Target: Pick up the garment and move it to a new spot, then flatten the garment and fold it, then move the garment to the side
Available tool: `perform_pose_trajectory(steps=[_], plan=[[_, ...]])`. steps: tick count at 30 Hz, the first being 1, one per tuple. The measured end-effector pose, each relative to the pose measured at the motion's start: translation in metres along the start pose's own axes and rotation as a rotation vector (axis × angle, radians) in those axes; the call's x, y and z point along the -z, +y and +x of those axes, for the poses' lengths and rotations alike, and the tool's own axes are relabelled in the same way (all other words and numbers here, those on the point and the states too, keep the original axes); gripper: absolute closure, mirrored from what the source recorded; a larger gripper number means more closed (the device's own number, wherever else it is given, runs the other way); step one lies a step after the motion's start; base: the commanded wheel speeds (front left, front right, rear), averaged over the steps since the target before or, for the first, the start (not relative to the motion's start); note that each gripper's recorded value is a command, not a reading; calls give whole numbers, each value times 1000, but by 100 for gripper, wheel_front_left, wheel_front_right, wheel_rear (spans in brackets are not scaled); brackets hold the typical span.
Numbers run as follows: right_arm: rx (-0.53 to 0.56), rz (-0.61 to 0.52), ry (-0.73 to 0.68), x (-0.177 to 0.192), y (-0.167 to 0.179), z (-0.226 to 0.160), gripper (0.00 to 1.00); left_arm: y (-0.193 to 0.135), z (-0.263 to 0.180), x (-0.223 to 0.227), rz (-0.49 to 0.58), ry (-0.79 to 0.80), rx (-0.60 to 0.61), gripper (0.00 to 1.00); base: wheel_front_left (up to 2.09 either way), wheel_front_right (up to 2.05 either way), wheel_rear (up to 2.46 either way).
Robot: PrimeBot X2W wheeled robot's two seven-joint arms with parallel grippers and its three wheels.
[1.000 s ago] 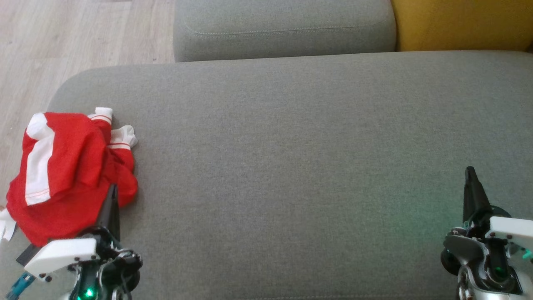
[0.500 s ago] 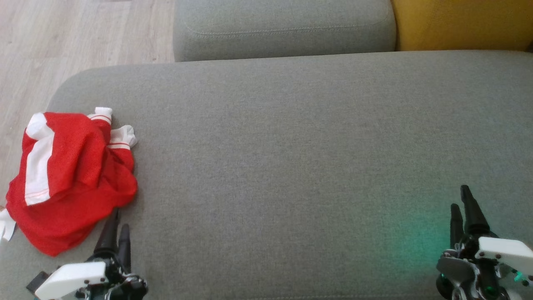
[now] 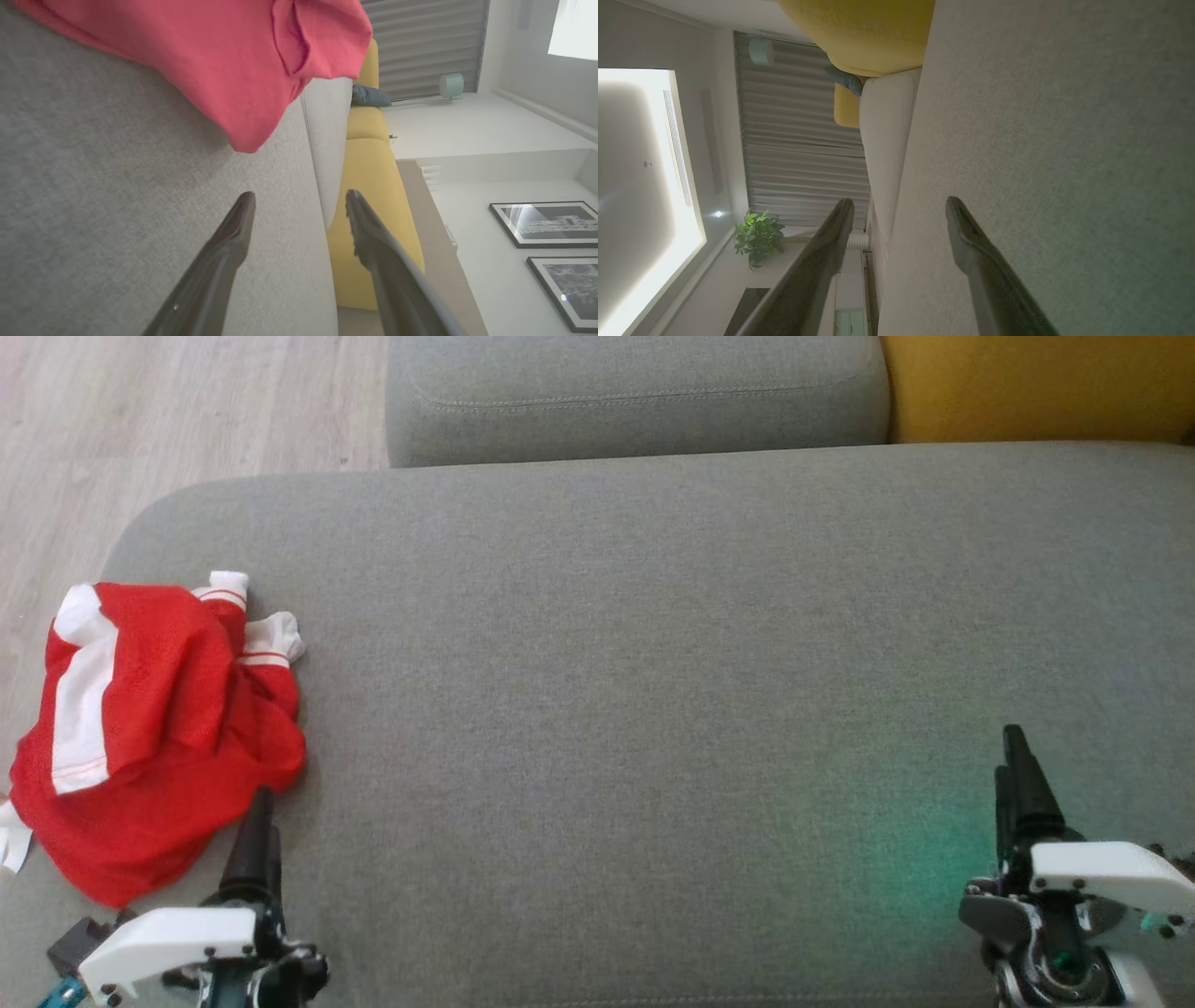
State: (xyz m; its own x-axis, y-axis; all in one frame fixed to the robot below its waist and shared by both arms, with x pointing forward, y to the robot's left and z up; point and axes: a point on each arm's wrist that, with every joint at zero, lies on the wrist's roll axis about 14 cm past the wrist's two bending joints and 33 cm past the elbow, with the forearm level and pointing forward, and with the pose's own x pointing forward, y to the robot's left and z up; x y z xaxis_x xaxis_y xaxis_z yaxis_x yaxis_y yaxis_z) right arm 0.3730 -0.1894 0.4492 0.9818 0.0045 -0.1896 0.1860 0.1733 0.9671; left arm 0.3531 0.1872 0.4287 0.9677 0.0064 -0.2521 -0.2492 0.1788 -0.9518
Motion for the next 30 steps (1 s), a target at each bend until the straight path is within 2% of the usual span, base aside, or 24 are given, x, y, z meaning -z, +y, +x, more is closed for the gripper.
perform_pose_trajectory(steps=[21, 30], plan=[[6, -303, 73, 27, -1, 10, 0, -3, 5, 11, 327, 20, -12, 0, 0, 0, 0], [14, -407, 90, 32, -5, 12, 0, 0, 8, 15, 433, 27, -21, 0, 0, 0, 0]])
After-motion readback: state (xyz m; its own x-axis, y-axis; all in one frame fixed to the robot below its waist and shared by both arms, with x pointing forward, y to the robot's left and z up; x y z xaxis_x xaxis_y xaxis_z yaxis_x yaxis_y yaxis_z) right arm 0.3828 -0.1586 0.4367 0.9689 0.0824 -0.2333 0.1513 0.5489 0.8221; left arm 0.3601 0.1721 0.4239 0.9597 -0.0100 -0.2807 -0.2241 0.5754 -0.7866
